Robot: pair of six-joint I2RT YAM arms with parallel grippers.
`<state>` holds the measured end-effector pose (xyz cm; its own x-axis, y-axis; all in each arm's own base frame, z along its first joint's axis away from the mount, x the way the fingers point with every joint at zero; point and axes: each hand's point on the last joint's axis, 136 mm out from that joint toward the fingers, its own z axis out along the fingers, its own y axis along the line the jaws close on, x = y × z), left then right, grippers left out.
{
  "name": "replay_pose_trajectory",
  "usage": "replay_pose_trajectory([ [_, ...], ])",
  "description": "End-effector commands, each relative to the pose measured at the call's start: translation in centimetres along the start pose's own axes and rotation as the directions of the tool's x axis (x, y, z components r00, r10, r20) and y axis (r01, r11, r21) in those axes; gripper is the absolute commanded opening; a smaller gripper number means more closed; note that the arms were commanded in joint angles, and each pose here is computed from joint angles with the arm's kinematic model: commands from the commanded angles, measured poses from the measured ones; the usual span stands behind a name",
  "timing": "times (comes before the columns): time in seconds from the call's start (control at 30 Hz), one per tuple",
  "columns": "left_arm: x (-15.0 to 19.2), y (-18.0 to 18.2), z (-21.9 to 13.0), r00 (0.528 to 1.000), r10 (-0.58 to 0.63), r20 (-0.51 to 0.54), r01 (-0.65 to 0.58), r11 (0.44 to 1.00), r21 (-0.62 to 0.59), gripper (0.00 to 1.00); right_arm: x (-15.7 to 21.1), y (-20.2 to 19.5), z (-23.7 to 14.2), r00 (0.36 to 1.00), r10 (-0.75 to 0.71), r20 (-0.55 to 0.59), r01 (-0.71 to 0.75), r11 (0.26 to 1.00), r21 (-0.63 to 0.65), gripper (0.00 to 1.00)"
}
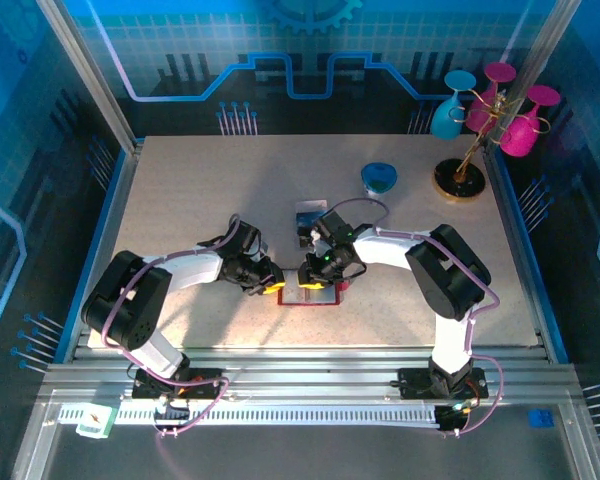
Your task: Take the credit cards out of the card holder
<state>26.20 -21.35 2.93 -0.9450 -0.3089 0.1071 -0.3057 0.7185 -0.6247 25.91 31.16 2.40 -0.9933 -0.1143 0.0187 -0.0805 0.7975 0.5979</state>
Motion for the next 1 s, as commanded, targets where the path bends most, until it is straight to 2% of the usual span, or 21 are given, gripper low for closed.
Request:
replay_pose_trajectory([
  [0.0,-0.2,-1.0,-0.5,1.0,0.016,-0.005,-0.015,0.999,0.038,0.2,0.4,-0.1,-0.8,1.0,-0.028,0.0,0.028,0.998,0.057,0.25],
  [0.2,-0.3,-1.7,-0.1,1.0,0.012,-0.019,-0.01,0.997,0.075,0.14,0.3,0.1,-1.6,0.999,-0.037,0.009,0.036,0.997,0.075,0.26],
  [0.57,-0.6,-2.4,0.7,0.999,0.011,-0.038,-0.007,0.995,0.102,0.08,0.0,2.5,-1.1,1.0,0.014,0.026,-0.012,0.996,-0.093,0.26],
  [0.97,-0.1,-3.3,1.6,0.997,0.021,-0.074,-0.012,0.993,0.12,0.08,0.4,1.0,-0.7,0.999,0.03,0.015,-0.029,0.998,-0.051,0.26],
])
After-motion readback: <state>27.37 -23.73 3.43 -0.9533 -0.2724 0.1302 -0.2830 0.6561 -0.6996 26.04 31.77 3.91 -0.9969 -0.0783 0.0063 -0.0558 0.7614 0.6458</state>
